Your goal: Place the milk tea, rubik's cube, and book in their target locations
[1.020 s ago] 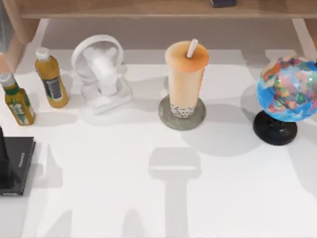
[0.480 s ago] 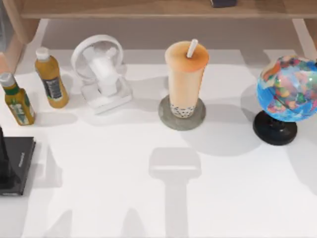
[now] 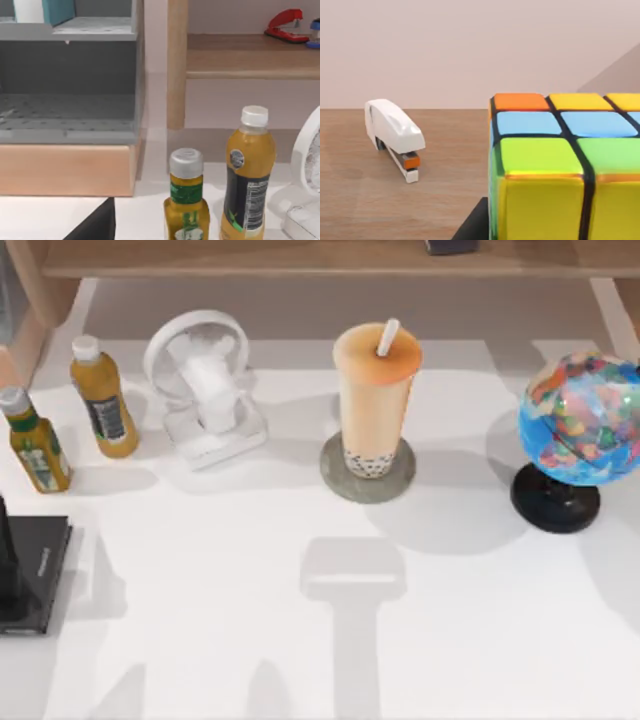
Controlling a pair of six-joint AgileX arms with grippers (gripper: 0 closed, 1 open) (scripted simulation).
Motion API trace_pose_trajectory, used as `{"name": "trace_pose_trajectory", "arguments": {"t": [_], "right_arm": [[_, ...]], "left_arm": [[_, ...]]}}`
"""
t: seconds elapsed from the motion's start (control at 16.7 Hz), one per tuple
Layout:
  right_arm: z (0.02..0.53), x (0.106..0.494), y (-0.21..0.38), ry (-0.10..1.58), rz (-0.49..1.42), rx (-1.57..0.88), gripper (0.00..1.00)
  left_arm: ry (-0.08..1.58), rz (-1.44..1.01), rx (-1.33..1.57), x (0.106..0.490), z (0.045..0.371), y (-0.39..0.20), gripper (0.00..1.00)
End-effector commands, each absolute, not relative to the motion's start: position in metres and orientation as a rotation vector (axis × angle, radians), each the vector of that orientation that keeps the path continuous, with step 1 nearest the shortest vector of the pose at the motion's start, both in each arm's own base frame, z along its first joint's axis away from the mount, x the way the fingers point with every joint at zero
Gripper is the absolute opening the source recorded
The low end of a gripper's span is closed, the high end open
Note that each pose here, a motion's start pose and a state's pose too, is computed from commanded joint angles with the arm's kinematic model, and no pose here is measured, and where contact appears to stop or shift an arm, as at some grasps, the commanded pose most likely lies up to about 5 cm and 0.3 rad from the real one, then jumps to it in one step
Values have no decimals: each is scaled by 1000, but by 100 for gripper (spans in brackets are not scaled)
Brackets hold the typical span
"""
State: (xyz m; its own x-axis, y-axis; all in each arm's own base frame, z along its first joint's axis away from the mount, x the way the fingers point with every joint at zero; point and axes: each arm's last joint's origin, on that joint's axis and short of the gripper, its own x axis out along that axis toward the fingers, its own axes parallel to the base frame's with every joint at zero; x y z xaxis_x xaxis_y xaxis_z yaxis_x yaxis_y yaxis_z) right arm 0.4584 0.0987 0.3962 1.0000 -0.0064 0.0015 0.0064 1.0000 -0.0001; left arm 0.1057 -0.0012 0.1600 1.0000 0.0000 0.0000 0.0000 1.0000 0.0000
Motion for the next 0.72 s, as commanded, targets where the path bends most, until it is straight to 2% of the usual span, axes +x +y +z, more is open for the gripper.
{"name": "trace_pose_trajectory", "arguments": {"t": [0.24,0.72], "right_arm": [[396,458,99,-1,-6,0,98],[396,458,99,-1,-6,0,100]], "left_arm": [[0,0,0,106,160,-1,100],[0,0,0,106,160,-1,100]]}}
